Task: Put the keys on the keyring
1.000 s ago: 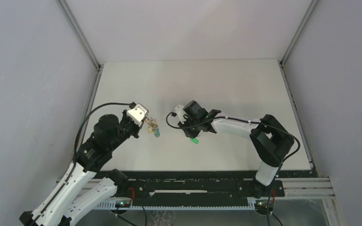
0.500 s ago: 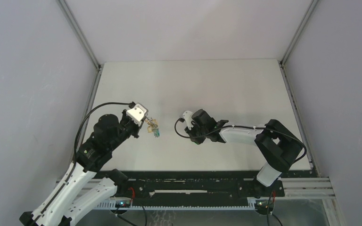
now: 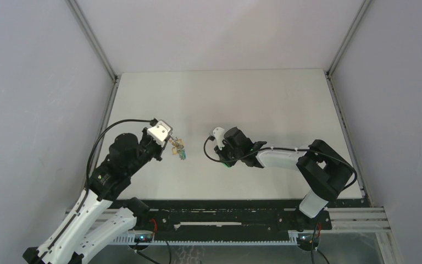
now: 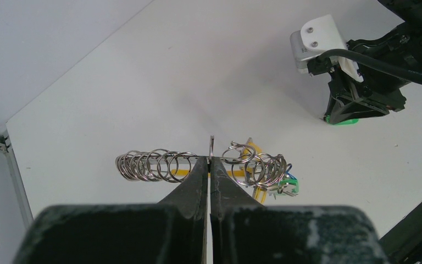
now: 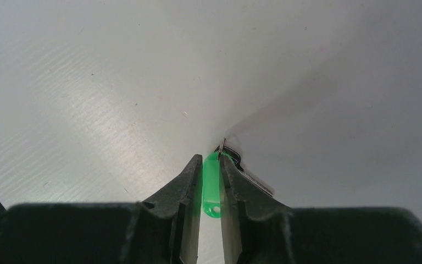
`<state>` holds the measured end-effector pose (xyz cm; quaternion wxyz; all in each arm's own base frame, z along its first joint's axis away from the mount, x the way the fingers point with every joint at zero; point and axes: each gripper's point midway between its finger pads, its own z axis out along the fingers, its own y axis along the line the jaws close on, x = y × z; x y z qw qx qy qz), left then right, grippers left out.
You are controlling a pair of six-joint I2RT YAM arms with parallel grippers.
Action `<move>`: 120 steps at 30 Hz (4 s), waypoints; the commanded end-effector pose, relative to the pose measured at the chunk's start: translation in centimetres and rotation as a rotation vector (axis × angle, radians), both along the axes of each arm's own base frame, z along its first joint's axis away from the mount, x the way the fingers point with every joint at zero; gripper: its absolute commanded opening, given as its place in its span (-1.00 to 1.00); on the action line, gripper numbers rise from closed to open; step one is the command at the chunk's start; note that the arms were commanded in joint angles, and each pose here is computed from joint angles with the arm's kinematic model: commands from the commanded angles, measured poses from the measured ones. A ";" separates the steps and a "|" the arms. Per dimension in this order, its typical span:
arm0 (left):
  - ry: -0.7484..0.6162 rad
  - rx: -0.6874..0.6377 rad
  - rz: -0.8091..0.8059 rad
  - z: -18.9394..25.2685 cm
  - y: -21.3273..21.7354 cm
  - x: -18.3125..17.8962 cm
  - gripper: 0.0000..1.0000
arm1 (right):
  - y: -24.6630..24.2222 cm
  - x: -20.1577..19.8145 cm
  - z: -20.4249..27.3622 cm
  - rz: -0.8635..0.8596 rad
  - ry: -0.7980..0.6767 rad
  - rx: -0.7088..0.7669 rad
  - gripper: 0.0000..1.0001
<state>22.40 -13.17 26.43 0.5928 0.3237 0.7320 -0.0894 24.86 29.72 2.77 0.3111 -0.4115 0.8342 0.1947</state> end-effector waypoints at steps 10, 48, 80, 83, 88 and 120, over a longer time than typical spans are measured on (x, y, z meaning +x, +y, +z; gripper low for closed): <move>-0.024 -0.045 -0.008 0.4 -0.6 0.5 -1.00 | 1.1 2.0 1.1 -0.035 -0.039 0.040 -0.72; -0.025 -0.055 -0.123 0.6 -2.1 -0.6 -1.00 | 0.9 0.4 6.8 0.118 -0.194 0.153 -1.00; -0.093 0.077 -0.752 3.6 -10.8 -6.7 -1.00 | -0.9 -8.2 24.6 0.537 -0.560 0.397 -1.00; -0.090 0.084 -0.796 3.1 -11.2 -7.2 -0.99 | -0.7 -8.7 24.9 0.562 -0.578 0.392 -1.00; -0.093 0.091 -0.824 2.1 -11.1 -7.9 -1.00 | -0.1 -9.1 25.2 0.588 -0.611 0.389 -1.00; -0.106 0.195 -0.776 -1.5 -10.5 -8.2 -0.99 | 3.7 -10.6 24.3 0.722 -0.700 0.240 -1.00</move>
